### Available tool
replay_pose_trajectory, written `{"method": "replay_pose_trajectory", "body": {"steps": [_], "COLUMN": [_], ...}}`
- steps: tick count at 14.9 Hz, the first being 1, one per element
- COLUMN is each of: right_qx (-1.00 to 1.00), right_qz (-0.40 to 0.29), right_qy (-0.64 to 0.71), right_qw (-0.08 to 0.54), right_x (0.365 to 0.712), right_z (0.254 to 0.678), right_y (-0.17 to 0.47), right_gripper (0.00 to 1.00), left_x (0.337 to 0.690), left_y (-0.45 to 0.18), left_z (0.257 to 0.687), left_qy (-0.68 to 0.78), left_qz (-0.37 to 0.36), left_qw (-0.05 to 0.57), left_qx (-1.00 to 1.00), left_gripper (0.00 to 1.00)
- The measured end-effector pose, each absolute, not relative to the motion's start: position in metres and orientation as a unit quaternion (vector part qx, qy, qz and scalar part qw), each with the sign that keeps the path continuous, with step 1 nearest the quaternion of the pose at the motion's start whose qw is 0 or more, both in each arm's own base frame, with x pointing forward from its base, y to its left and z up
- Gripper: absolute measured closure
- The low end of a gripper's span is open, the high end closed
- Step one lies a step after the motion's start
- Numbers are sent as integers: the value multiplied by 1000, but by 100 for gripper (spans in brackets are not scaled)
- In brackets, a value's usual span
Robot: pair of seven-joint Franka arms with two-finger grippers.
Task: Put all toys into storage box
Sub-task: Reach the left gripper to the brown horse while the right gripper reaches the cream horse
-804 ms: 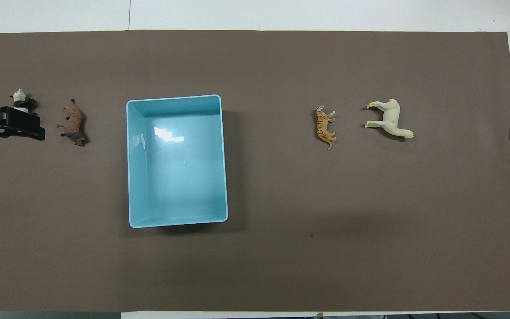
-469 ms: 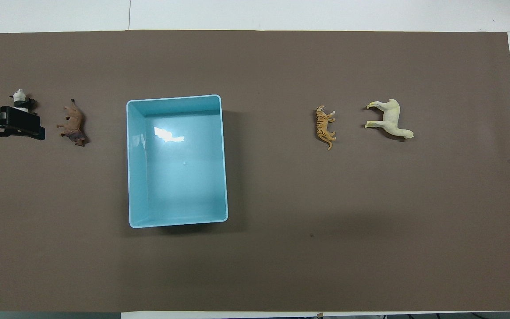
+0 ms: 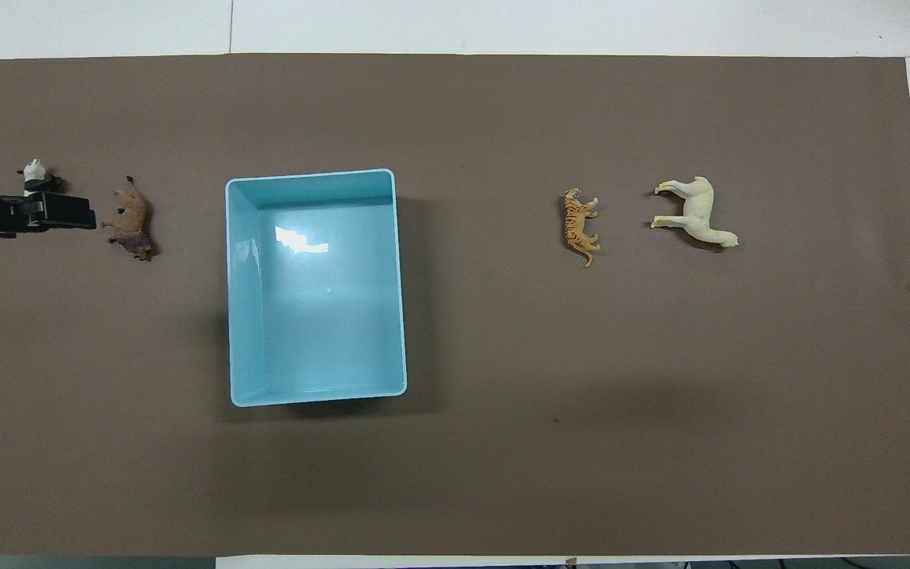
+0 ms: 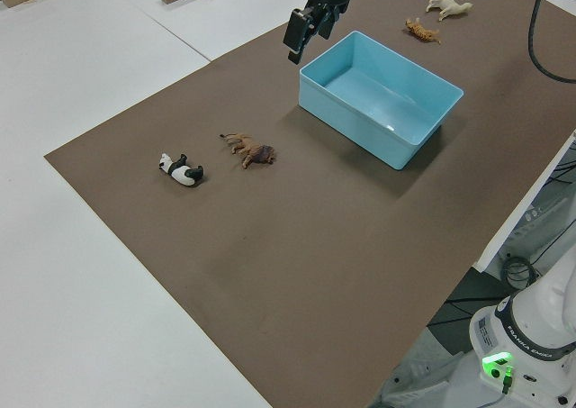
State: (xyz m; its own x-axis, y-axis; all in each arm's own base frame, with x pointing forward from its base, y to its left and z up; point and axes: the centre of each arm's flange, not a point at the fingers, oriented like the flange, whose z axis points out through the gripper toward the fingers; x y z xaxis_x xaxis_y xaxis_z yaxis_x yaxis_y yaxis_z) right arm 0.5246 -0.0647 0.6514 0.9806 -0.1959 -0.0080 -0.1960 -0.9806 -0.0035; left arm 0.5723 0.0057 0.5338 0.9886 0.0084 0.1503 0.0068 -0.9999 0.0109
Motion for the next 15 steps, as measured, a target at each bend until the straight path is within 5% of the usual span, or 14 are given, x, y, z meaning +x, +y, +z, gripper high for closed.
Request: {"method": "replay_pose_trajectory", "body": {"steps": [7, 15], "right_qx": [-996, -997], "right_qz": [-36, -70], "right_qy": [85, 40], "right_qw": [1, -14], "right_x": [567, 647], "right_z": [555, 429], "right_y": [-54, -13], "right_gripper": [0, 0], "left_x": [631, 636], "left_y": [51, 58], "left_z": [405, 322], "left_qy": [14, 19], "left_qz": [104, 87], "left_qw": [-2, -2], "left_qx": [994, 996], "left_gripper": [0, 0]}}
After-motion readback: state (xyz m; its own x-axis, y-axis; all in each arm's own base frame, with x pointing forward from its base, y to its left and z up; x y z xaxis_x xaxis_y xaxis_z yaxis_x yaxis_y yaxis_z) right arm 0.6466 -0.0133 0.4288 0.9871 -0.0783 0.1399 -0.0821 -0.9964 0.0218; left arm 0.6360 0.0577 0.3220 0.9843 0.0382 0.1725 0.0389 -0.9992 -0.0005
